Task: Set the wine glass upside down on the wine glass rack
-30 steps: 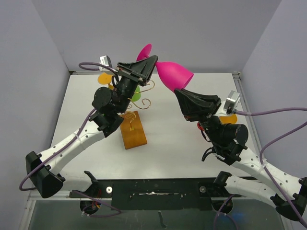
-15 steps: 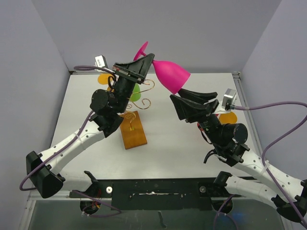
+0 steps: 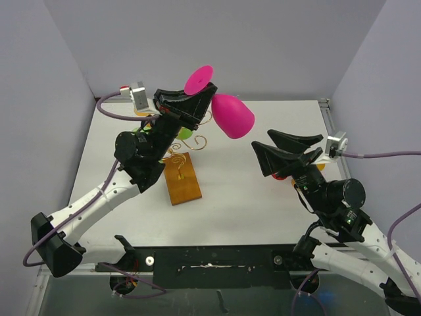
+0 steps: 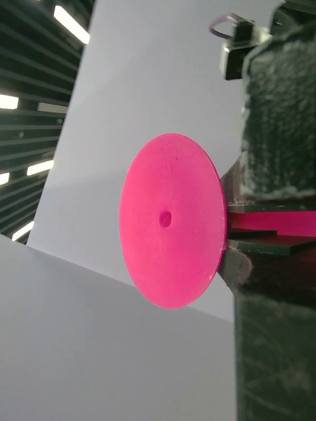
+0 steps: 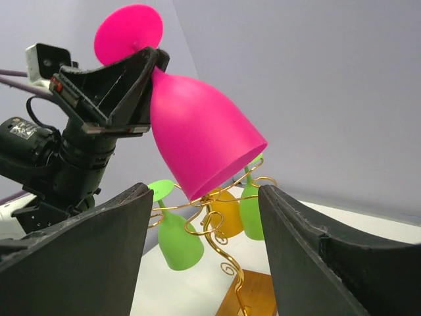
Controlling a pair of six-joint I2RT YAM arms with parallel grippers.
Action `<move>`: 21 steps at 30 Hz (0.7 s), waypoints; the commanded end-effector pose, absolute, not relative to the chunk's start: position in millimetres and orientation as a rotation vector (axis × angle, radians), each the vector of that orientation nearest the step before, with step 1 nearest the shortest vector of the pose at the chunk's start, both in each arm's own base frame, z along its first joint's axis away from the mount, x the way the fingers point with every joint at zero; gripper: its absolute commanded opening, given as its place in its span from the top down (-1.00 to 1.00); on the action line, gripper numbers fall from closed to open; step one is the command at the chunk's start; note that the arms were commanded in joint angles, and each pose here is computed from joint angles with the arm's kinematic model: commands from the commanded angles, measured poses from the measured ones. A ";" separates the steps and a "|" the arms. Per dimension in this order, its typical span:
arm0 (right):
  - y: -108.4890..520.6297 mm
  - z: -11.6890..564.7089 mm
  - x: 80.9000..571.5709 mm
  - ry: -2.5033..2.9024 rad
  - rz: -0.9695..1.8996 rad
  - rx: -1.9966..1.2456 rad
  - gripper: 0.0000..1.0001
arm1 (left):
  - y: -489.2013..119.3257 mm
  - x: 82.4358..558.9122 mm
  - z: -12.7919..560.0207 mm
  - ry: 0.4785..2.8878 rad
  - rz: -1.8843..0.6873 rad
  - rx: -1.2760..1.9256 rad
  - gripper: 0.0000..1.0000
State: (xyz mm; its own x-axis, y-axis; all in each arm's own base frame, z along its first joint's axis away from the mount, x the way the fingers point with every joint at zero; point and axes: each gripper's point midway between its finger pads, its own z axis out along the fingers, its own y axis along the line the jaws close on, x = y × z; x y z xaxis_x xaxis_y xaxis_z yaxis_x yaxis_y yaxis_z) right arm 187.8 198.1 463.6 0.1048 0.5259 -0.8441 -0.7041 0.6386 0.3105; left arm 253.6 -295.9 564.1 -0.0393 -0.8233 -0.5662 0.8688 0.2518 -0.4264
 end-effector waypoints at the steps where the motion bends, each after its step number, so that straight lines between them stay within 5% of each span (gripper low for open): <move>1: 181.0 488.0 181.2 1.147 0.911 -0.138 -0.32 | -287.0 215.6 585.3 0.638 -1.150 0.352 1.00; 16: 237.4 551.1 197.6 1.214 1.209 -0.014 -0.31 | -309.5 195.3 551.5 0.479 -0.805 0.772 1.00; 21: 249.2 551.5 202.1 1.223 1.255 0.002 -0.09 | -315.1 196.0 544.8 0.475 -0.805 0.801 1.00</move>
State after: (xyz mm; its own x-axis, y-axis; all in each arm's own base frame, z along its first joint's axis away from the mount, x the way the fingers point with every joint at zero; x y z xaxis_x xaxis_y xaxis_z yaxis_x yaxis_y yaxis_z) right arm 213.4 247.5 527.6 -0.1422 0.6530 -0.7439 -0.6728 0.4875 0.5566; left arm 207.7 -321.0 533.4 0.5489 -0.4489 -0.7051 0.8247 0.4282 0.3695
